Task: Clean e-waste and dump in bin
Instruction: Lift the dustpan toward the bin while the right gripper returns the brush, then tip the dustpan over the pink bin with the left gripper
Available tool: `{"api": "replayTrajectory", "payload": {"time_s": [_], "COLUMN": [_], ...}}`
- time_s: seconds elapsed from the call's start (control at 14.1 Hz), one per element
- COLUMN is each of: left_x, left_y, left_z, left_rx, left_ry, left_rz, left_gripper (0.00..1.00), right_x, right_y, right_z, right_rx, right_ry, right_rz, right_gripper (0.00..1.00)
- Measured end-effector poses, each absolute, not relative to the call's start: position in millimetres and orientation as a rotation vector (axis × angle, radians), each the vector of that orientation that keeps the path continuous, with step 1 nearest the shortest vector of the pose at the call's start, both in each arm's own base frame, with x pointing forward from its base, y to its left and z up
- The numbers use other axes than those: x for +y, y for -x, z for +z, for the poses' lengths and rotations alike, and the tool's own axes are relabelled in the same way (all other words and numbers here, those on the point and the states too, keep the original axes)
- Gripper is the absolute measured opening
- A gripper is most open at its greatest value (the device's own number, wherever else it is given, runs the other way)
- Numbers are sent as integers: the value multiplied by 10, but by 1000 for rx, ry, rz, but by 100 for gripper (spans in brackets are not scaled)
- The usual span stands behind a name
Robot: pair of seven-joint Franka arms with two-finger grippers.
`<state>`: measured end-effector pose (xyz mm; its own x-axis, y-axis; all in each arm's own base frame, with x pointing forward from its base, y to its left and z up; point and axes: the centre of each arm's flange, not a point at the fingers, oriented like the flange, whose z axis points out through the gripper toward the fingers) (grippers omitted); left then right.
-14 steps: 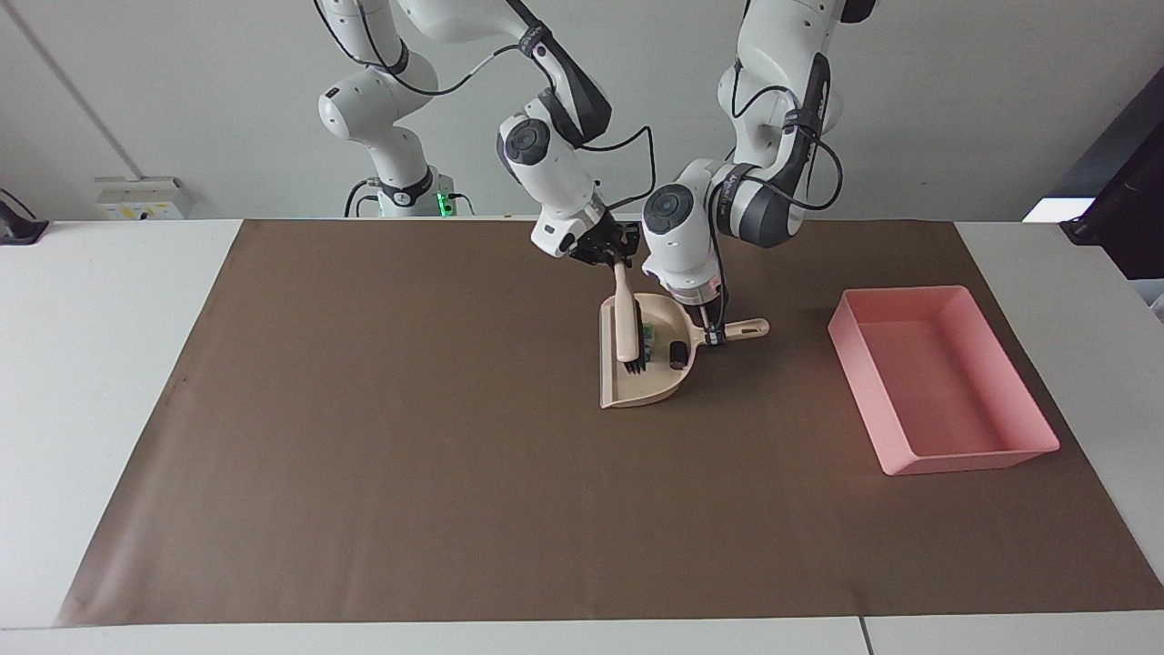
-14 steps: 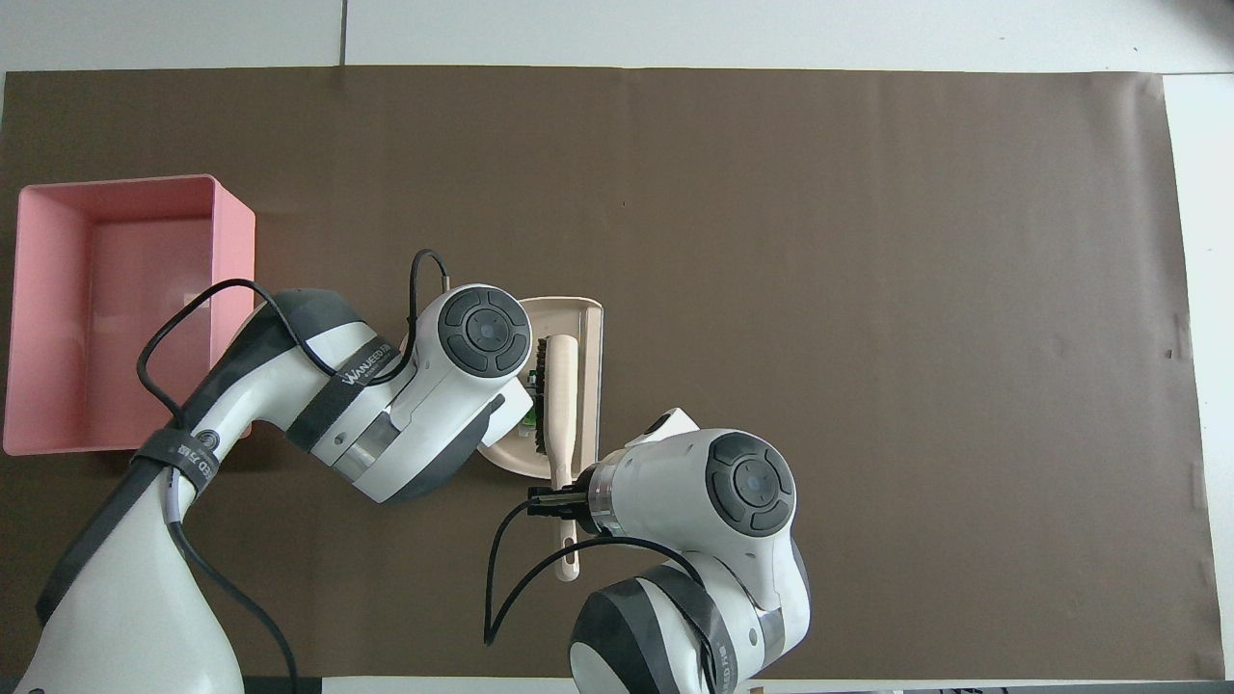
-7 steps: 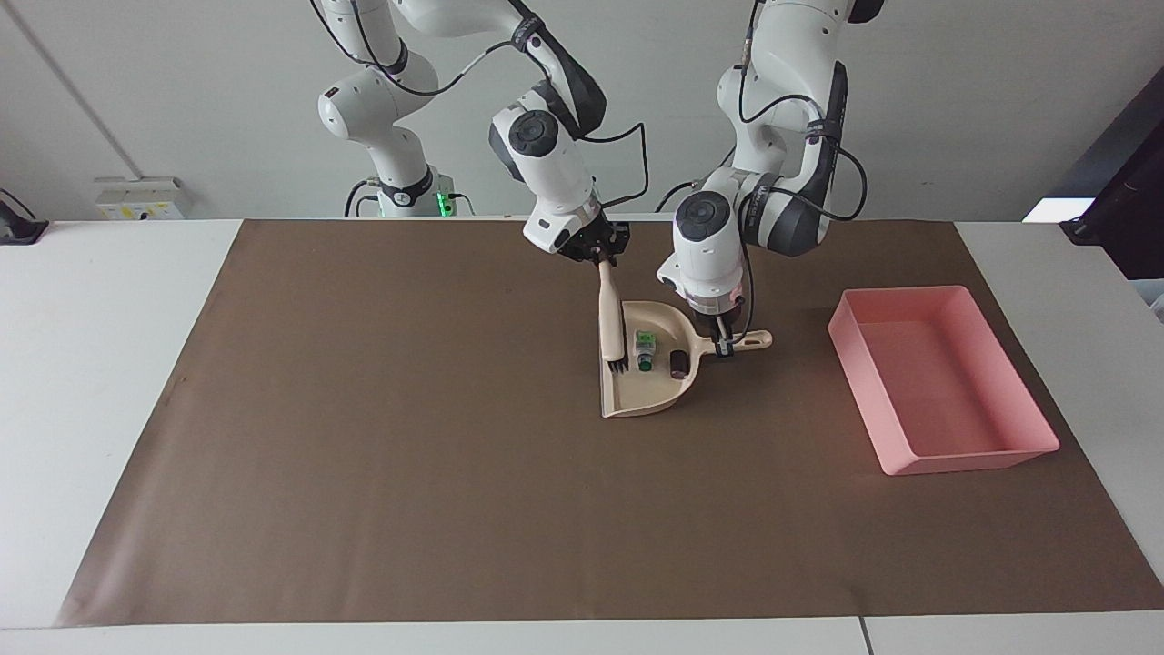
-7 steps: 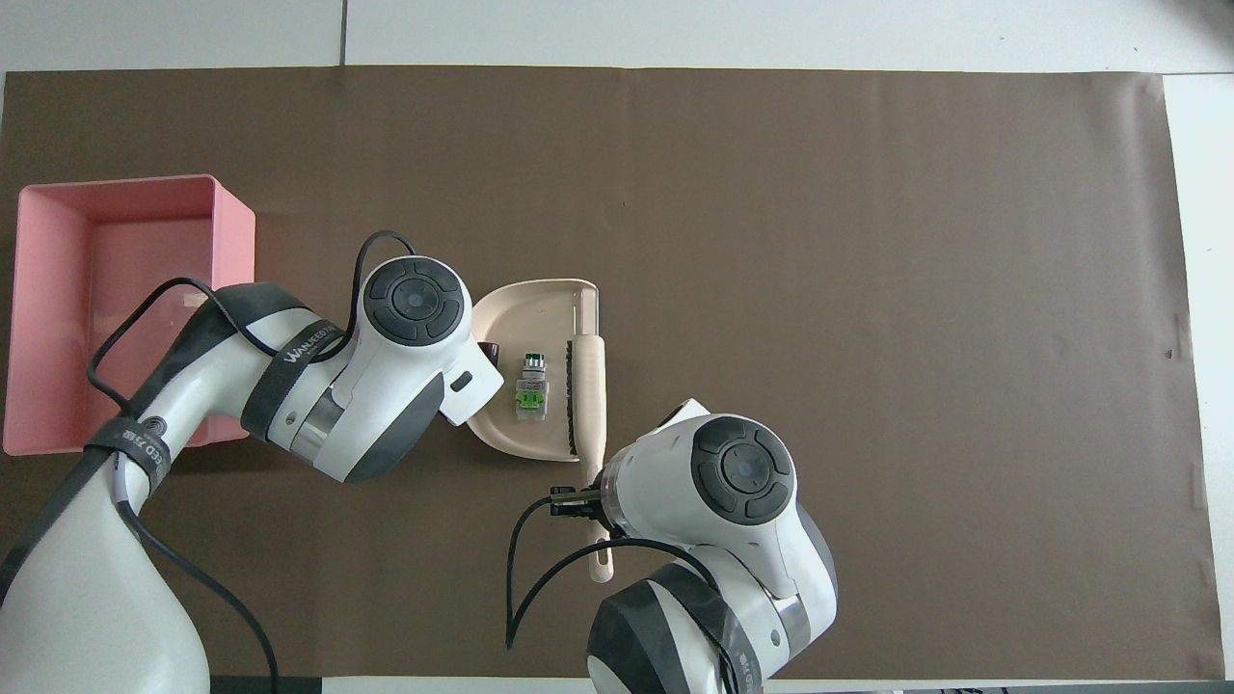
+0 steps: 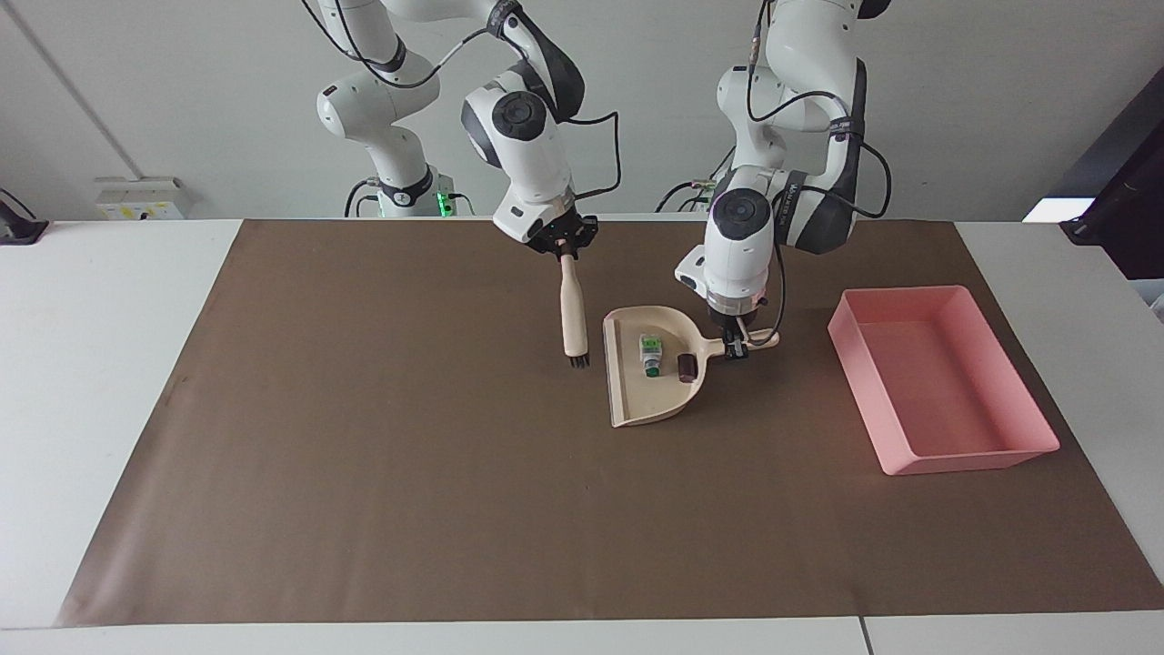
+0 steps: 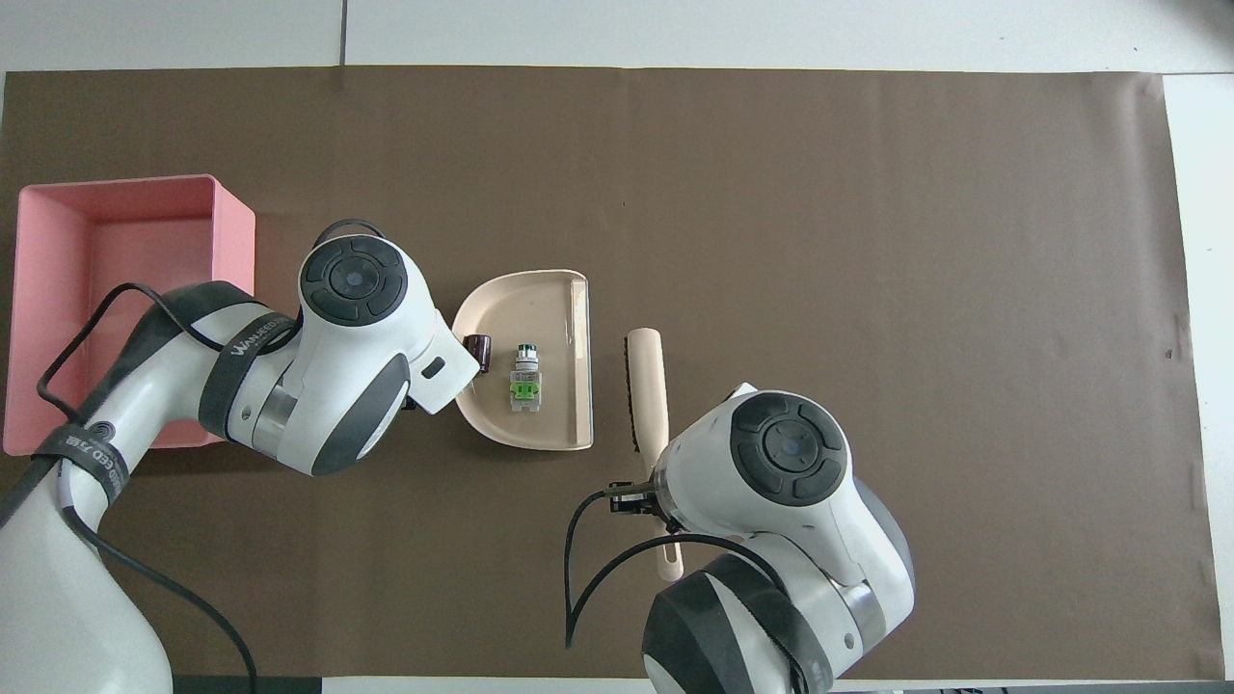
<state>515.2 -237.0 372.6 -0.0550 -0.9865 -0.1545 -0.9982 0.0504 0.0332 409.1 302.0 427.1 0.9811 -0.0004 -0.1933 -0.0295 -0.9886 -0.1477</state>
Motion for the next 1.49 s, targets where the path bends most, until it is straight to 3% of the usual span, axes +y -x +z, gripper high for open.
{"api": "replayTrajectory", "payload": {"time_s": [0.36,0.85,1.14,1.49], "left_x": [-1942,-926,25,1021], "left_y": [-5276,-5485,-5603,-5596], "left_z": [4079,4443,4777,5102], "left_rx": [2251,2337,2343,2344], "left_ry": [2143,2283,2406,2449], "left_rz": [92,-60,-236,-355], "left_gripper": [33,33,33,33], "right_x": [1614,-110,-605,-747], "right_y": [-4454,-4718,-4762,-4785], "right_z": [4688,4390,4064,3886], "right_rx": [126,-18,-65,-69], "right_ry": [3046,3143,3151,3165], "right_rz": [293,218,171,166], "right_gripper": [26,26,26,26]}}
